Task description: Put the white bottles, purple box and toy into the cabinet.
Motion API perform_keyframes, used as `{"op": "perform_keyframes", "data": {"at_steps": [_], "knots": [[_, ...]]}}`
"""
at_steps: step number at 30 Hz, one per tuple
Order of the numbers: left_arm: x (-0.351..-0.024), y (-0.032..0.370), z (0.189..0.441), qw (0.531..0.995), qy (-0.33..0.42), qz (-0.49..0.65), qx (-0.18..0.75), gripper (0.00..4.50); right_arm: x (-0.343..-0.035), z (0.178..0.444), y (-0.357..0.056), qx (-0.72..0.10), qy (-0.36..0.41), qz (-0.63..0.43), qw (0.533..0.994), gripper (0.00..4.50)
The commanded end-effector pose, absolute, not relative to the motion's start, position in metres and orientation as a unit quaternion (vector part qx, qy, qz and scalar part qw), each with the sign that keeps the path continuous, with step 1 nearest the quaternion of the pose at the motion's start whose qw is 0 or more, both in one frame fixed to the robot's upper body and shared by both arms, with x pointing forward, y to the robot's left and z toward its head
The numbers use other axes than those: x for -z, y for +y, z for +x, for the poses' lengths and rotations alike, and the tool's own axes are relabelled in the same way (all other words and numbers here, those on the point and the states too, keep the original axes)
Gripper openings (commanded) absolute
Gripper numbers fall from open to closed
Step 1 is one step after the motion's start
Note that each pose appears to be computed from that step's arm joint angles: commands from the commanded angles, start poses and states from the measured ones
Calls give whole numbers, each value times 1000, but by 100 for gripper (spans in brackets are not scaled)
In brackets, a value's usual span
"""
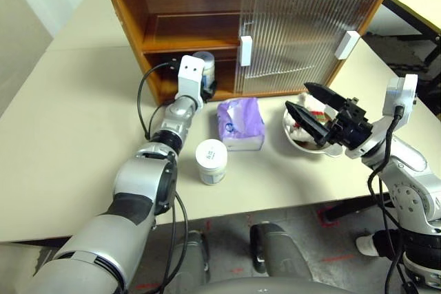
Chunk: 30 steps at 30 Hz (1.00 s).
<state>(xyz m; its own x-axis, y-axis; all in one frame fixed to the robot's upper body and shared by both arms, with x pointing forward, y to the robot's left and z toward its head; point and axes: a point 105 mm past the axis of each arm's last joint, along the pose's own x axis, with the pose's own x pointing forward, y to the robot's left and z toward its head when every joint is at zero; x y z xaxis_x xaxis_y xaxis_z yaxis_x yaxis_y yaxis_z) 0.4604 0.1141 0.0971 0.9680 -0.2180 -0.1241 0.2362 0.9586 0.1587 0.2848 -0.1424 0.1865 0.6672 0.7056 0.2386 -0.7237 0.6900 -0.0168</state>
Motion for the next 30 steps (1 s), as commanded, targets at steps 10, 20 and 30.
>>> {"op": "perform_keyframes", "data": {"at_steps": [10,20,30], "knots": [[-92,109,460,988,72,78,111,447,-192,280,-141,-401,-117,36,908,450],[-92,98,459,988,70,52,130,447,-192,284,-139,-407,-123,37,904,450],[-97,102,461,987,65,65,131,447,-191,288,-133,-417,-126,38,899,450]]}}
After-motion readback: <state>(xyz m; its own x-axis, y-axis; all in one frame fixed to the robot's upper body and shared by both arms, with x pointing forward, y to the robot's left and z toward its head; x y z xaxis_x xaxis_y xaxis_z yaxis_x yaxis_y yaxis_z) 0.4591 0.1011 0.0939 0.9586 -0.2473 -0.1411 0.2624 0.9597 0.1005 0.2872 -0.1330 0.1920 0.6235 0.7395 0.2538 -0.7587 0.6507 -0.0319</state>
